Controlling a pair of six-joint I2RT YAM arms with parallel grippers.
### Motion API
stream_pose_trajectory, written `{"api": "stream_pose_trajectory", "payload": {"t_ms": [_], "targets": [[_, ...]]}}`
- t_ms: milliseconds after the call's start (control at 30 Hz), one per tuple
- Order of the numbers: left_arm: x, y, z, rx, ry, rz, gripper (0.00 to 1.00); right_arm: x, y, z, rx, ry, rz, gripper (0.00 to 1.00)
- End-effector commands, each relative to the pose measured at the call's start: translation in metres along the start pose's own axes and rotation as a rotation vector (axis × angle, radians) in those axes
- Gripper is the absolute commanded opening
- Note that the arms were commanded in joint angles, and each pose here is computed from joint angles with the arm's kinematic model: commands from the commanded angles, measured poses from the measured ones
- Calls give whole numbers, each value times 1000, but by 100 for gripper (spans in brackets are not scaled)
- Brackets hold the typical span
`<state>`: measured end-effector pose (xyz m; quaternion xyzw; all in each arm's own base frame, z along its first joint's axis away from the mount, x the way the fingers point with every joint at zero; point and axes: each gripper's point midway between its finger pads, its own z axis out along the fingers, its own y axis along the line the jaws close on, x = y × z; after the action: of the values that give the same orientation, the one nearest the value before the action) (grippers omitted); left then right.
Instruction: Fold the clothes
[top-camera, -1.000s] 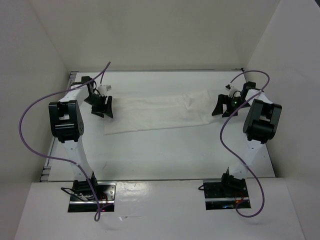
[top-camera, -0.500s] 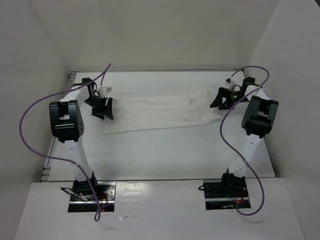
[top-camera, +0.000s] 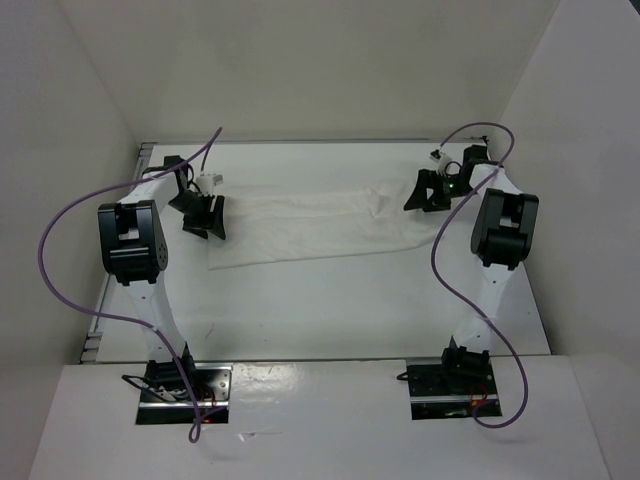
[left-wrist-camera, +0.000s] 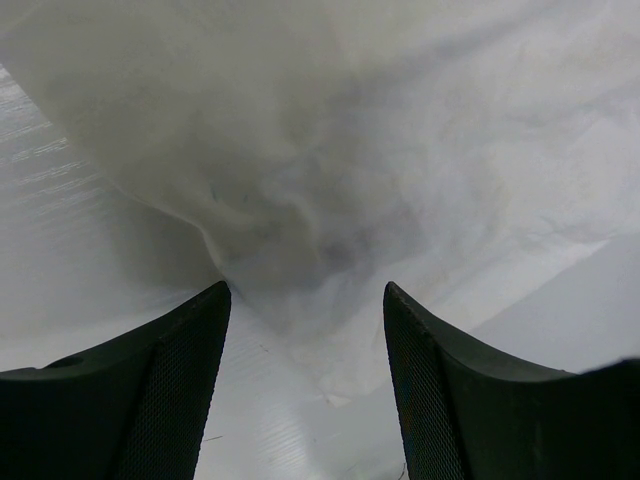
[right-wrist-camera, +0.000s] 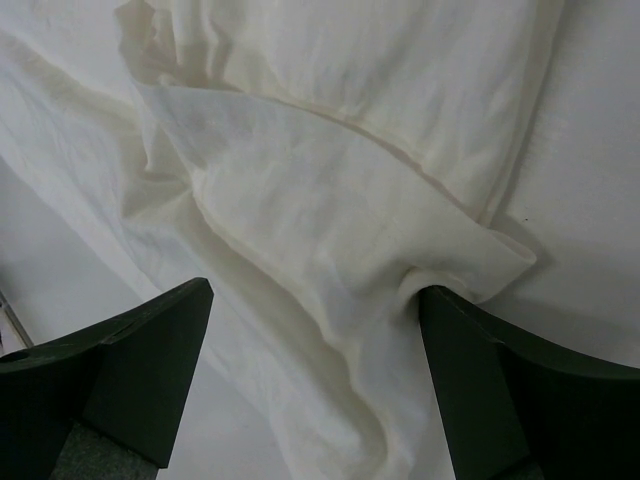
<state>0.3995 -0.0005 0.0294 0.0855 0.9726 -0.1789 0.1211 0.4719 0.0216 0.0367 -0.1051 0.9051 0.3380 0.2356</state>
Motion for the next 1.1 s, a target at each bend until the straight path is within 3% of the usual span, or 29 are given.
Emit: {"api": "stream_pose_trajectory", "payload": {"t_ms": [0,100,367,533,667,767,867,900,967,1000,1067], "targets": [[2,0,0,9,4,24,70,44,-42,28,117,129,80,92],[4,-1,0,12,12,20,70,47,-46,33,125,138,112,86],[7,1,-2,-6,18,20,70,44,-51,47,210,161,123,44],[12,0,-1,0,34,22,70,43,-38,57,236,186,99,50],[11,-1,-4,-3,26,26,70,37,-43,60,362,193,90,60],[11,1,-4,-12,29,26,70,24,-41,64,476,178,33,60],[11,1,-4,-12,29,26,70,25,-40,67,549,196,16,49],[11,1,-4,-12,29,26,70,24,-42,67,593,193,10,34],[11,1,-4,-12,29,26,70,29,-47,70,606,214,17,18],[11,1,-4,-12,29,26,70,29,-48,69,615,214,16,1],[11,1,-4,-12,29,26,70,27,-51,65,641,215,14,0]]}}
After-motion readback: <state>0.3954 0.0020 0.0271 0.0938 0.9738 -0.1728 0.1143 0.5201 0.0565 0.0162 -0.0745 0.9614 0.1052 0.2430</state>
